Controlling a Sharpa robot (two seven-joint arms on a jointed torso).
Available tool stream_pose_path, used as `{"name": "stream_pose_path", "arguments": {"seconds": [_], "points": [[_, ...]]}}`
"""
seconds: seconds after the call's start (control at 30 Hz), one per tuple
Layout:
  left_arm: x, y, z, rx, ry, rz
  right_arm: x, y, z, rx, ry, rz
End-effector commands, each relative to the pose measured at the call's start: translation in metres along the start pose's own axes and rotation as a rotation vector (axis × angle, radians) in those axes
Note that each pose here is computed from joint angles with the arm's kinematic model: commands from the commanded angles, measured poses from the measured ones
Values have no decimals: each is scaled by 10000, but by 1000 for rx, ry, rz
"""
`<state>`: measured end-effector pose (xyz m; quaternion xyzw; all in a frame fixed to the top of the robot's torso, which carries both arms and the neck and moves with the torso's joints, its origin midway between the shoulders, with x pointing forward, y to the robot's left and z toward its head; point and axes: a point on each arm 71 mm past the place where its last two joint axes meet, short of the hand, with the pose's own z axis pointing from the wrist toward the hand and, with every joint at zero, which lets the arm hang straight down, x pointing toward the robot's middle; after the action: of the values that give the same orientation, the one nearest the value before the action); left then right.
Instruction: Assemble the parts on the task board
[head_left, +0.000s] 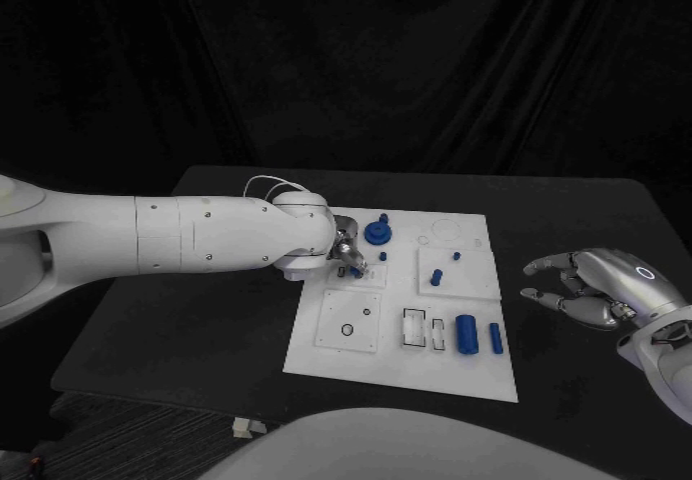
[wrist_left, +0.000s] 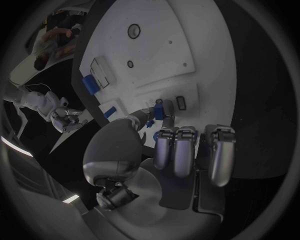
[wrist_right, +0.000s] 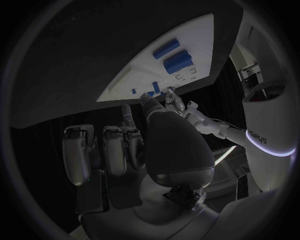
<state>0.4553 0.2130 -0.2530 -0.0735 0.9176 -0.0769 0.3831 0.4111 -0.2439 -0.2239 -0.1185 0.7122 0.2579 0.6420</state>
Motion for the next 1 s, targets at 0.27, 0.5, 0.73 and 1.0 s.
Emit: {"name": "stream_pose_path", "arguments": {"seconds": [0.27, 0.5, 0.73, 1.0], "points": [[45, -36, 6, 21, -2, -14, 1, -8, -11, 15, -5, -2], [46, -32, 12, 24, -1, -14, 3, -10, -8, 16, -4, -3], [57, -32, 18, 26, 6, -10, 5, -14, -7, 18, -2, -4], [75, -20, 22, 21, 21, -1, 10, -17, -3, 20, 1, -5]]}}
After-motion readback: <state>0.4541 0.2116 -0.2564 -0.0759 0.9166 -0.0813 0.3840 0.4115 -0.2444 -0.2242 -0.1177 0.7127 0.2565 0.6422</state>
